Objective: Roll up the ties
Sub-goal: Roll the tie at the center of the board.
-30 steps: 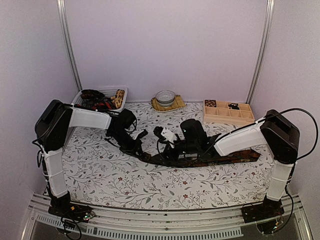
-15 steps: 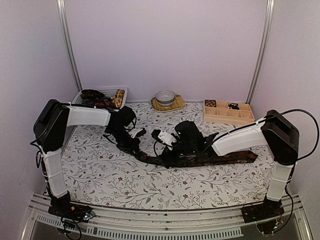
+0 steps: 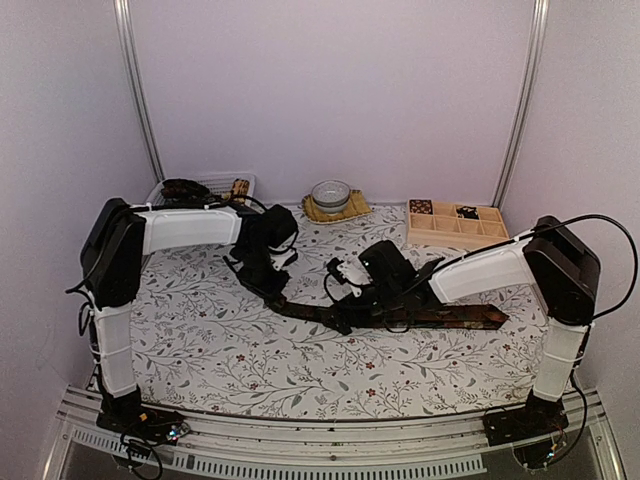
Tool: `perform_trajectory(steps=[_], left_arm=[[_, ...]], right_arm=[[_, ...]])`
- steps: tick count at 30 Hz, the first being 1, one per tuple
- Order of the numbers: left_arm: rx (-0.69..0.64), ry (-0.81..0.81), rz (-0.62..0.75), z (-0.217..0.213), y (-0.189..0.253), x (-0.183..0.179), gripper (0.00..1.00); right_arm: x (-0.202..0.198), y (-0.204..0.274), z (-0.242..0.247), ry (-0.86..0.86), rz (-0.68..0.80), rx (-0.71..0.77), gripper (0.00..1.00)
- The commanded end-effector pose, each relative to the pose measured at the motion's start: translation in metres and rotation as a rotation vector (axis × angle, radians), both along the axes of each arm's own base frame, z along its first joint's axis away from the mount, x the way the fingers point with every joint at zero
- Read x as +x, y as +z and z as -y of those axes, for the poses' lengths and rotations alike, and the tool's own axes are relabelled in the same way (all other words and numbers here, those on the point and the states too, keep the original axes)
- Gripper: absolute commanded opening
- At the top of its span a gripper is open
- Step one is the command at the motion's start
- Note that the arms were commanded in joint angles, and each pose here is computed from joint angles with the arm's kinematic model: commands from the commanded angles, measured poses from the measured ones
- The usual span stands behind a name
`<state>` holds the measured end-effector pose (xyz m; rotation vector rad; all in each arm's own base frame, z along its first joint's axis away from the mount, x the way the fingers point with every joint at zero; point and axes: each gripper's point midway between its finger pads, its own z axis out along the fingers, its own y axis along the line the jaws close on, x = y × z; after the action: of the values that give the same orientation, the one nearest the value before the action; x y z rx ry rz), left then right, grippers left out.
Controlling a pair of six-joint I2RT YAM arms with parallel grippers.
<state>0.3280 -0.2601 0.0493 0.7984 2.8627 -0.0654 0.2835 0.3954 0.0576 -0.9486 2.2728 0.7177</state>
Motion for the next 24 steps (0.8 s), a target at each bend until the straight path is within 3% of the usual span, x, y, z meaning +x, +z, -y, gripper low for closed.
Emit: perform_trajectory(steps=[1,8,24], left_arm=[[0.215,0.032,0.023,-0.022,-0.011,-0.002,0.00],[0.350,0.032,0.056,-0.023,-0.016,0.004,0.00],[0.543,0.004,0.178,-0.002,-0.008,0.005,0.00]], right_arm=[[-0.001,0.007,0.011,-0.072,-0.103,0.029,0.96],[-0.002,0.003,0.016,-0.095,-0.230,0.108,0.93],[-0.005,-0.005,0.011,-0.088,-0.375,0.186,0.87]])
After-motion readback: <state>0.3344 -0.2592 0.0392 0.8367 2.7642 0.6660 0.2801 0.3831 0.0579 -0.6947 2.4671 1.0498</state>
